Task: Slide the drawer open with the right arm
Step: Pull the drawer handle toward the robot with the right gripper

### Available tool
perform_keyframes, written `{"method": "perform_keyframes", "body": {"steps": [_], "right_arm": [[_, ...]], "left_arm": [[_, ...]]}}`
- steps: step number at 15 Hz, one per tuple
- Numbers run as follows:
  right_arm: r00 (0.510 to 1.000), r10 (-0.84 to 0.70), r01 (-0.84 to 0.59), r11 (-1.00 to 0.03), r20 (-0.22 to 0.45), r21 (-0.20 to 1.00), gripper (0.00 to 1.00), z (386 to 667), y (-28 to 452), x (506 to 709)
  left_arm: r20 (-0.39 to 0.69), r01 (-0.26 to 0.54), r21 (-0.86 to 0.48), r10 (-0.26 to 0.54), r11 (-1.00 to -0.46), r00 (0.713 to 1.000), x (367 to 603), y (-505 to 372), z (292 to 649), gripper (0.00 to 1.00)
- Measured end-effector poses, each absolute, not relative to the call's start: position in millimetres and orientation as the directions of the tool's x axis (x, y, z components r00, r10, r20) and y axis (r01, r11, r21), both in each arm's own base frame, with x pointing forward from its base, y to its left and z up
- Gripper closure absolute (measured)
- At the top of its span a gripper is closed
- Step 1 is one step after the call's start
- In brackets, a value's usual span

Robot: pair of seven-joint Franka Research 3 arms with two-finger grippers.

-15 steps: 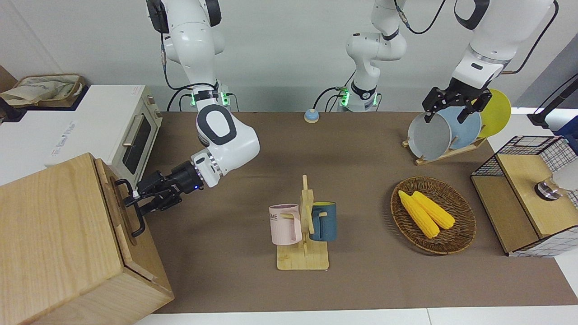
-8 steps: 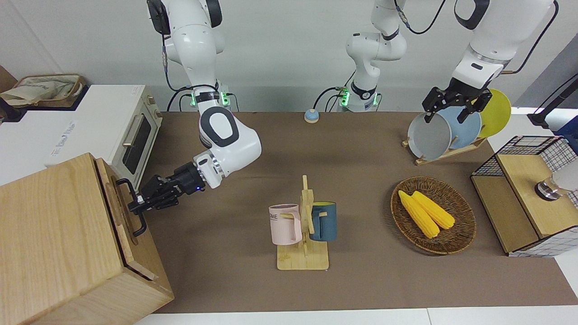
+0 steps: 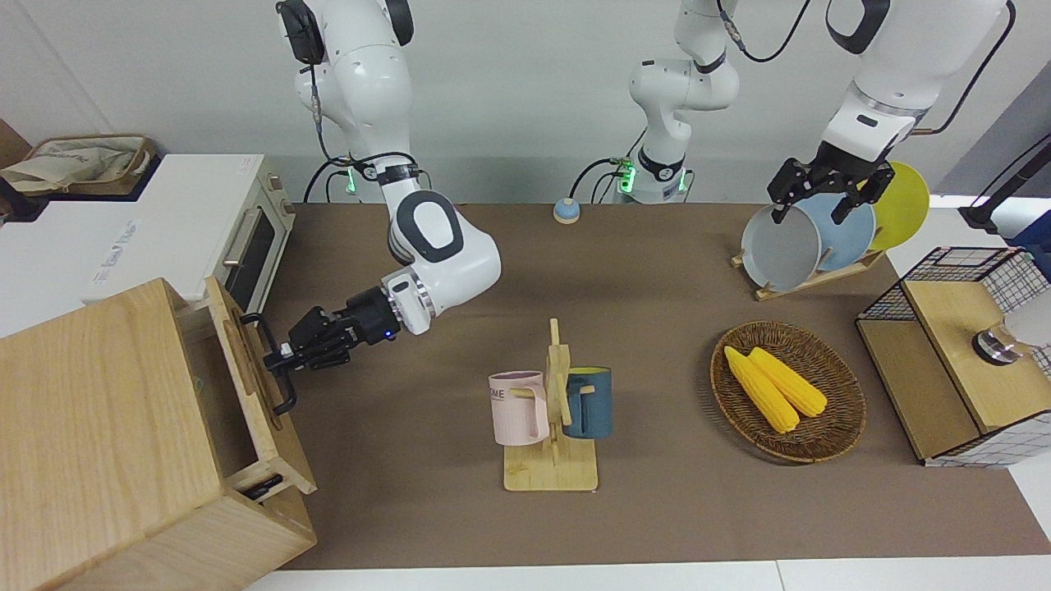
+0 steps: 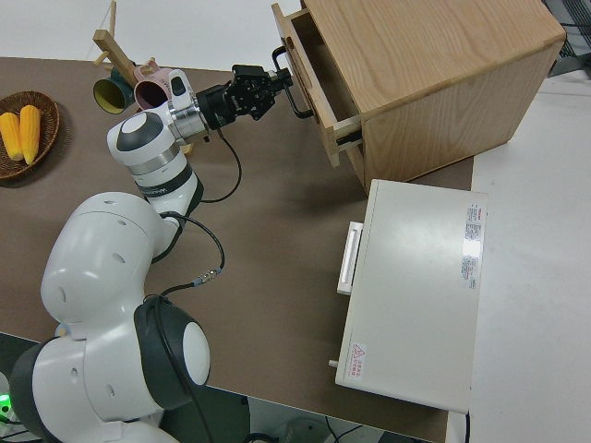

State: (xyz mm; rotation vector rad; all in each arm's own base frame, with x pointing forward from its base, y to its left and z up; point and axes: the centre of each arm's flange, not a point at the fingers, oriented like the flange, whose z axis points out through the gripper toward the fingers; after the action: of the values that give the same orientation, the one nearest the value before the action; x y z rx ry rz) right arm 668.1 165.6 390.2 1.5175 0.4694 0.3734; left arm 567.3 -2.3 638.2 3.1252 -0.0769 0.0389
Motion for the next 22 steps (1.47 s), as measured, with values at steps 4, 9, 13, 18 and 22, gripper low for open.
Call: {"method": "perform_keyframes", "body": {"steps": [4,9,13,18,22], "right_arm": [[0.861,0.505,0.054,0.025,-0.059,0.998,0.82,390,186,659],[0.865,0.499,0.054,0.011,-0.052,0.998,0.82,391,220,642],[0.862,0.504,0.056,0.007,-0.052,0.998,0.82,391,249,627],[0.859,0.510,0.059,0.005,-0.054,0.998,0.82,391,272,613],[0.851,0.522,0.062,0.003,-0.054,0.998,0.82,391,297,597]], "left_arm": [[0.025,-0.049,0.015,-0.049,-0.999,0.998,567,-2,638,0.00],[0.025,-0.049,0.015,-0.049,-0.999,0.998,567,-2,638,0.00],[0.025,-0.049,0.015,-0.049,-0.999,0.998,567,-2,638,0.00],[0.025,-0.049,0.015,-0.049,-0.999,0.998,567,-2,638,0.00],[0.025,-0.049,0.015,-0.049,-0.999,0.998,567,-2,638,0.00]]}}
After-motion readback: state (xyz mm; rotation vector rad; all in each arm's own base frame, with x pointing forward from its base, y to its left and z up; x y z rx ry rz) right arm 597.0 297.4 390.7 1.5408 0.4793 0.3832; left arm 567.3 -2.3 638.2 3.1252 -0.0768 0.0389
